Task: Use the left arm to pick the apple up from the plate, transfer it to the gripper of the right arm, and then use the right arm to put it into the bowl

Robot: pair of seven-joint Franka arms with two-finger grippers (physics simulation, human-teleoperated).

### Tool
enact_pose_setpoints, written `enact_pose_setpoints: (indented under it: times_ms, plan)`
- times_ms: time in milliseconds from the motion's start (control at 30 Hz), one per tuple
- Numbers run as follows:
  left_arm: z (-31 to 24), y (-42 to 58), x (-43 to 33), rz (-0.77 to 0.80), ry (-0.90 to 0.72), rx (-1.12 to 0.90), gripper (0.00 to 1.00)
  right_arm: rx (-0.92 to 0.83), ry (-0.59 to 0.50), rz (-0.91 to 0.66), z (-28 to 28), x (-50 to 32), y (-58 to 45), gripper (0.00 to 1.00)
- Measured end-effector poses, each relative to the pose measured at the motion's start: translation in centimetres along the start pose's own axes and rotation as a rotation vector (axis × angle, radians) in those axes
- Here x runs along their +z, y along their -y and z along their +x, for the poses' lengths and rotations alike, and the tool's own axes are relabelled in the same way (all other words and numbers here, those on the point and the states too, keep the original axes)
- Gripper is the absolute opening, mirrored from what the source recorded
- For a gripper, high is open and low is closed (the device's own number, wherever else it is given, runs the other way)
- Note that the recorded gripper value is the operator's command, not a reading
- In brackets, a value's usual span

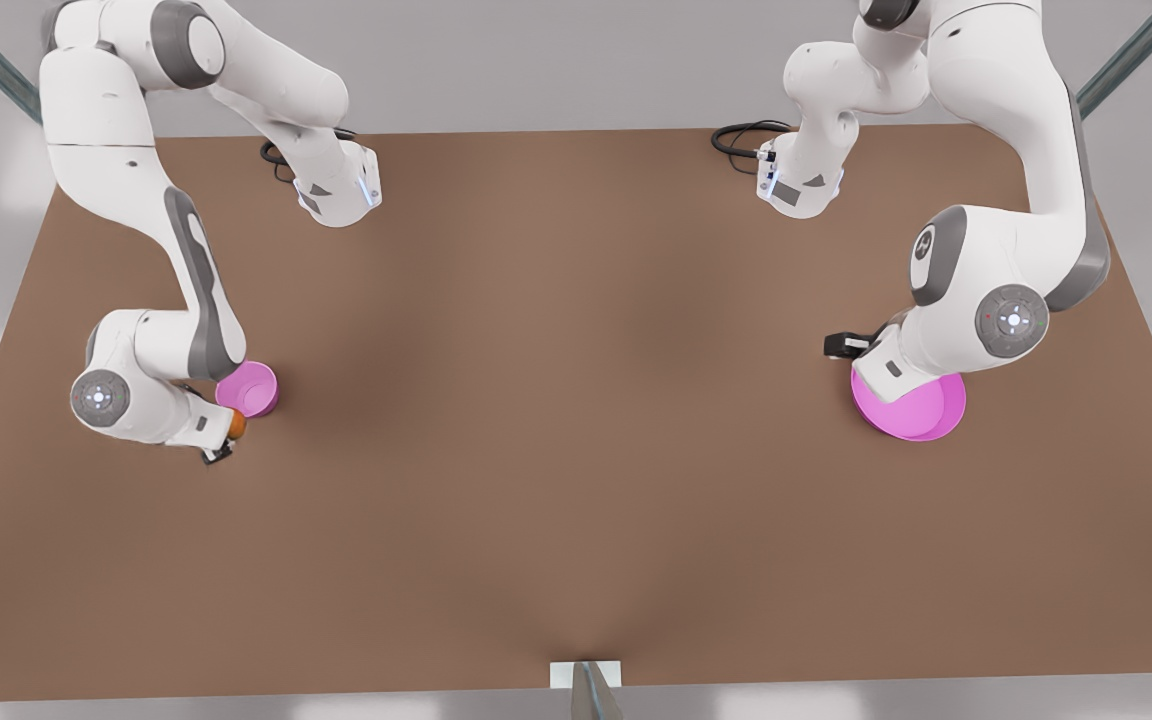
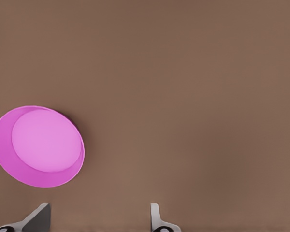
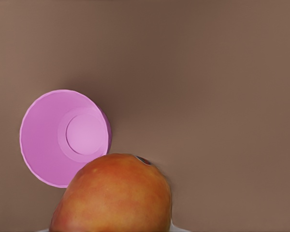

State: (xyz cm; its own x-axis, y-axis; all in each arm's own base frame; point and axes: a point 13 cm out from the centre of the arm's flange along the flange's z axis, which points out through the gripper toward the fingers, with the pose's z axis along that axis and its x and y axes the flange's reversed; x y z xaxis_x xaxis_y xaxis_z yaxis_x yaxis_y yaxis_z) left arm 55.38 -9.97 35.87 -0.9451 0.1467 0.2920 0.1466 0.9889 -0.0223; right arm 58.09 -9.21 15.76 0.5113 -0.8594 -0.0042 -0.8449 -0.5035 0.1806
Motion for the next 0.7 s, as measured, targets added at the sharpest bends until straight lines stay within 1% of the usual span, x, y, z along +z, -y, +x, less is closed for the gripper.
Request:
enact_pose_setpoints:
  times_ms: [133, 233, 300, 500, 533, 567, 700]
  plan:
    - [0.2, 0.0, 0.2, -0.001, -0.012, -0.007, 1.0, 0.033, 0.006, 0.036, -1.1, 1.4, -2.7, 0.6]
    - [0.5, 0.3, -0.2, -0.002, -0.012, -0.006, 1.0, 0.069, 0.023, 0.051, -1.2, 3.7, -5.1, 0.6]
    - [0.6, 1.1, -1.2, -0.004, 0.0, 0.004, 1.0, 0.075, 0.038, 0.056, -2.4, 5.7, -6.3, 0.6]
    - [1.2, 1.6, -1.5, -0.006, -0.02, 0.006, 1.0, 0.081, 0.01, 0.112, -2.2, 6.5, -7.2, 0.61]
    - [1.3, 1.6, -1.5, -0.006, -0.022, 0.005, 1.0, 0.081, 0.006, 0.119, -2.1, 6.5, -7.3, 0.68]
    - [1.3, 1.6, -1.5, -0.006, -0.023, 0.004, 1.0, 0.087, 0.006, 0.126, -2.0, 6.5, -7.4, 1.0]
    - [1.3, 1.5, -1.3, -0.008, -0.031, -0.002, 1.0, 0.11, 0.009, 0.152, -1.4, 6.2, -7.6, 1.0]
